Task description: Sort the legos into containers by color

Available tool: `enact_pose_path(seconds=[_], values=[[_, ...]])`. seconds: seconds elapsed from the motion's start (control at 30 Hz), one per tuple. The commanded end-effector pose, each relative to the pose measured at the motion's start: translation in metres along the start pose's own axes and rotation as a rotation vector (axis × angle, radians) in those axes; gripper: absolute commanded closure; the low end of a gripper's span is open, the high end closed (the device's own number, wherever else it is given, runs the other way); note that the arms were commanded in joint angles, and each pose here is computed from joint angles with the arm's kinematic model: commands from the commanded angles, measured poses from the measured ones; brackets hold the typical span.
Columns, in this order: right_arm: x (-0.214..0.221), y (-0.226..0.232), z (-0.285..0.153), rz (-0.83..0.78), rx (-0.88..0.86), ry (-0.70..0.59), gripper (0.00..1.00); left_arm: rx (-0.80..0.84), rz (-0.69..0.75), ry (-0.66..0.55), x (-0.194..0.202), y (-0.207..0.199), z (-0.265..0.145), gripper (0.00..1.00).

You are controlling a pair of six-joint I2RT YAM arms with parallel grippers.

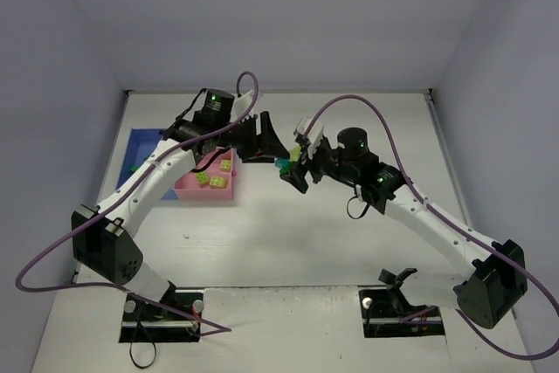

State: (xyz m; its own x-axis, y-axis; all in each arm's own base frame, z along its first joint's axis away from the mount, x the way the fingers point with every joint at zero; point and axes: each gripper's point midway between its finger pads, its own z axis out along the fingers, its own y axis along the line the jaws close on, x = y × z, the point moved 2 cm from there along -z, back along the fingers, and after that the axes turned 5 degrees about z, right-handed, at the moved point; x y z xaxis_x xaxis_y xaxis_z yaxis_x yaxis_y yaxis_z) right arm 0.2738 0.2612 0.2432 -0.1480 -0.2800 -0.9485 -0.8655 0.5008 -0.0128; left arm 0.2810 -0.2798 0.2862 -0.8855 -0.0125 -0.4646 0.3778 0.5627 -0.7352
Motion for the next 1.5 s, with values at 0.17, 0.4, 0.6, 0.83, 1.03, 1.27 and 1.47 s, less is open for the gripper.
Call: enact_pose_path(seconds=[0.17, 0.4, 0.6, 0.83, 1.03, 1.27, 1.47], values=[[-0.036, 0.003, -0.01, -0.05, -0.008, -0.119, 1.0, 0.118, 0.052, -0.046, -0.01, -0.026, -0.003, 0.77], [-0.029, 0.0, -0.011, -0.055, 0.007, -0.108, 0.99, 0.158, 0.048, -0.04, -0.008, -0.03, -0.006, 1.0], [-0.005, -0.006, -0.021, -0.053, 0.068, -0.071, 0.98, 0.143, 0.025, -0.028, -0.014, -0.019, -0.016, 1.0], [0.026, -0.012, -0.03, -0.029, 0.137, -0.013, 0.98, 0.119, -0.008, -0.044, -0.033, 0.003, -0.039, 1.0], [0.025, -0.015, -0.025, -0.021, 0.14, 0.003, 0.98, -0.195, -0.021, -0.075, -0.056, 0.073, -0.055, 1.0], [0.022, -0.015, -0.013, 0.006, 0.112, 0.015, 0.96, -0.819, -0.059, -0.212, -0.111, 0.199, -0.089, 0.93], [0.022, -0.018, -0.006, 0.011, 0.11, 0.025, 0.95, -0.955, -0.126, -0.19, -0.126, 0.263, -0.071, 0.77]])
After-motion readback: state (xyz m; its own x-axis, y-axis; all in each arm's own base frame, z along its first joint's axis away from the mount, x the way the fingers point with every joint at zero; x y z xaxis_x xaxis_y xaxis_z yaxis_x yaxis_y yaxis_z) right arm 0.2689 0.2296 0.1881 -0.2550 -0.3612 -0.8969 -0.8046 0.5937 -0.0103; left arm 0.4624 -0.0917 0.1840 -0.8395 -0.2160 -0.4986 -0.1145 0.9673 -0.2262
